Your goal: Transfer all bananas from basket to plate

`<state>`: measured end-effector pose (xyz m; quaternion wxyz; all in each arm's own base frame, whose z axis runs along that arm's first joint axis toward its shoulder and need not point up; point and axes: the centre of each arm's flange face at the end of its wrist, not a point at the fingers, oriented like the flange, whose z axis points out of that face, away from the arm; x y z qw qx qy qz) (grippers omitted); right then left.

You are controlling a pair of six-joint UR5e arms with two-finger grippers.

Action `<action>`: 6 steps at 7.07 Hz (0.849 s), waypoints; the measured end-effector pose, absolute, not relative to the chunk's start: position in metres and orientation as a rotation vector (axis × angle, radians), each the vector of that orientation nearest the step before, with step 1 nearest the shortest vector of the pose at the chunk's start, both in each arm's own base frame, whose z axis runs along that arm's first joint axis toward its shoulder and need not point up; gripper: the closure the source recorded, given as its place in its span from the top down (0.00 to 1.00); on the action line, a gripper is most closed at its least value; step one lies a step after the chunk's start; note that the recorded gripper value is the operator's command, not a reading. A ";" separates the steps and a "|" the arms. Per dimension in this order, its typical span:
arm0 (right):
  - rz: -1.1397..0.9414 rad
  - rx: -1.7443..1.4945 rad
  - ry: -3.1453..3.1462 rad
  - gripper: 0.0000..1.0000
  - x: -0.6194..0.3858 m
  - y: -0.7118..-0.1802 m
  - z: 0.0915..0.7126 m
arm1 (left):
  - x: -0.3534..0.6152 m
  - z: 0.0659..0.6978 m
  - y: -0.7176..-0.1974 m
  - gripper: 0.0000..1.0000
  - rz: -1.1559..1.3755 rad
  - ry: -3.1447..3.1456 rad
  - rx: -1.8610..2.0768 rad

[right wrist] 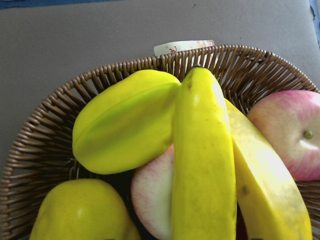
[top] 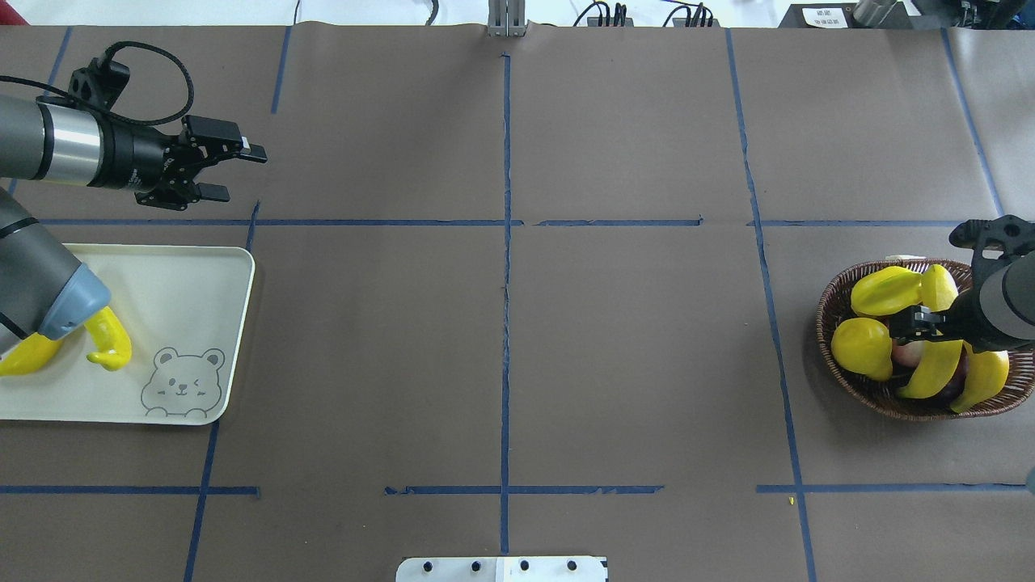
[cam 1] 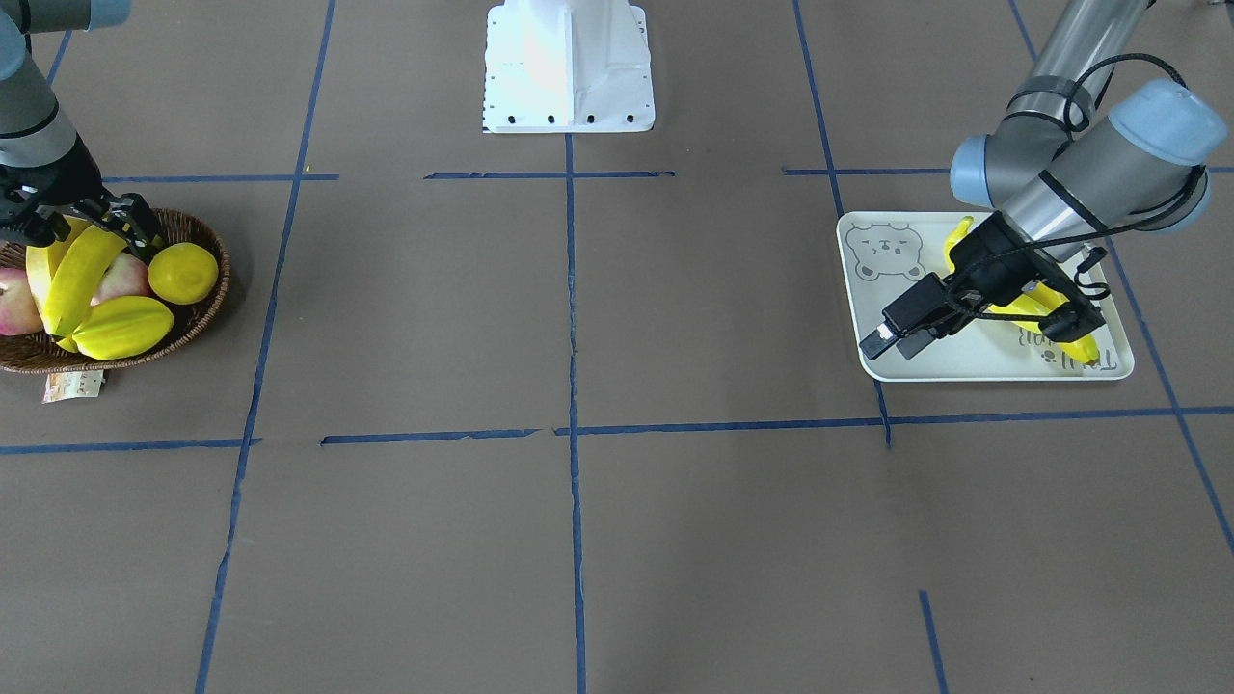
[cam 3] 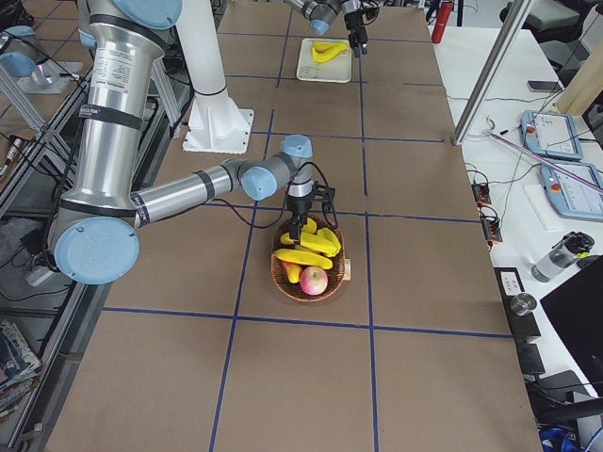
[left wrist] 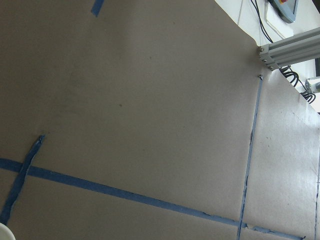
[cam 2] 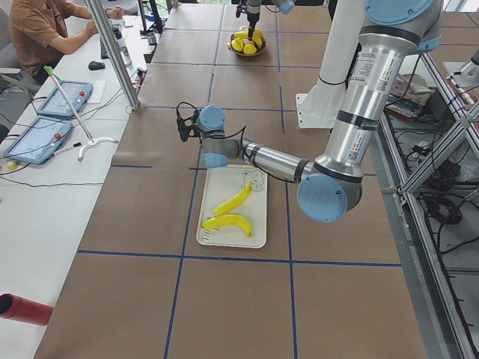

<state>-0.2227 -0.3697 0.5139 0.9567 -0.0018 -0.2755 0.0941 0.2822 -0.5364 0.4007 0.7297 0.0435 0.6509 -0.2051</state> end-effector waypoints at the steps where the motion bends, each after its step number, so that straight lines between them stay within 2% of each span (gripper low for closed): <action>1: 0.187 -0.009 -0.556 0.64 -0.225 -0.369 0.517 | 0.282 0.400 -0.536 0.99 -0.450 1.434 0.096; 2: 0.184 -0.013 -0.556 0.38 -0.226 -0.368 0.518 | 0.282 0.399 -0.536 0.99 -0.448 1.436 0.097; 3: 0.183 -0.015 -0.558 0.21 -0.226 -0.368 0.517 | 0.282 0.398 -0.535 0.99 -0.445 1.438 0.097; 5: 0.182 -0.014 -0.562 0.06 -0.224 -0.367 0.513 | 0.281 0.398 -0.535 0.99 -0.444 1.438 0.095; 6: 0.183 -0.012 -0.562 0.04 -0.219 -0.364 0.511 | 0.281 0.399 -0.534 0.99 -0.445 1.437 0.094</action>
